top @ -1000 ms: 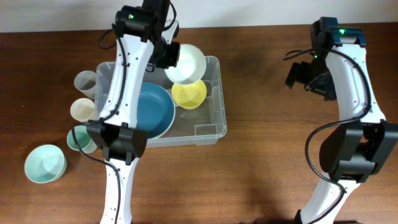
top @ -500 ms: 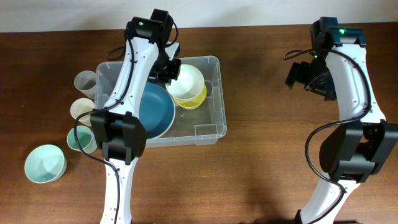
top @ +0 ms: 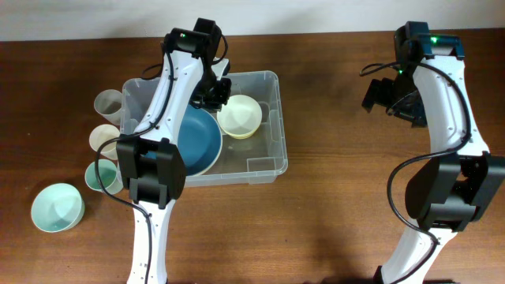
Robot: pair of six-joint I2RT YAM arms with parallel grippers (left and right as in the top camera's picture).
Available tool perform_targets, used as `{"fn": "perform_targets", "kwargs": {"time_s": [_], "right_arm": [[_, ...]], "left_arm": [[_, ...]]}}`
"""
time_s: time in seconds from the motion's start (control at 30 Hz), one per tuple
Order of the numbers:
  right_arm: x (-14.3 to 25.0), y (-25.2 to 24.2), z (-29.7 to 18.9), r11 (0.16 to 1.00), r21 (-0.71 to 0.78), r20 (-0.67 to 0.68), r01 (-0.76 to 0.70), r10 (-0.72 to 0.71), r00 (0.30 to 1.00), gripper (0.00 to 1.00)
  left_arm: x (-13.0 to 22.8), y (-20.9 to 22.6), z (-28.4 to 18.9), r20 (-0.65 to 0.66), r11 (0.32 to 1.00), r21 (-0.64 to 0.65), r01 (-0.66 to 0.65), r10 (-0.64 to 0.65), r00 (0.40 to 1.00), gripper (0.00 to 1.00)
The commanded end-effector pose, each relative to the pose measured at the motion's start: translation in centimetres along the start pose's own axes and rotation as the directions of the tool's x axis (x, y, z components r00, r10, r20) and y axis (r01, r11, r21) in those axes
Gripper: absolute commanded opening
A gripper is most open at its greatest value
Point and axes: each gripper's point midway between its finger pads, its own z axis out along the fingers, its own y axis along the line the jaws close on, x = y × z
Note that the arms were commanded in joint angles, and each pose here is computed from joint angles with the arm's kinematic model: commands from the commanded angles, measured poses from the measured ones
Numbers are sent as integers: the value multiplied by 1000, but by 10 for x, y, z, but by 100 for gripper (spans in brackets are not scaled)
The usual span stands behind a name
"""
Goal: Pack container
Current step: 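Stack the white bowl on the yellow bowl and release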
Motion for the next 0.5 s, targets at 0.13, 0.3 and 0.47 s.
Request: {"fn": "perform_targets", "kwargs": {"time_s": [0.13,0.3,0.47], "right_arm": [[-1,-1,-2,1000,-1,8,-7,7,1000,99],[-1,-1,-2,1000,-1,8,-7,7,1000,99],[-1,-1,-2,1000,-1,8,-7,7,1000,99]], "left_arm": [[-10,-7,-26,75,1000,30,-7,5,997,22],[-18,2,-78,178,1000,15,6,-9,984,26],[-2,48,-154,293,990,-98,98,-65,954,42]]}}
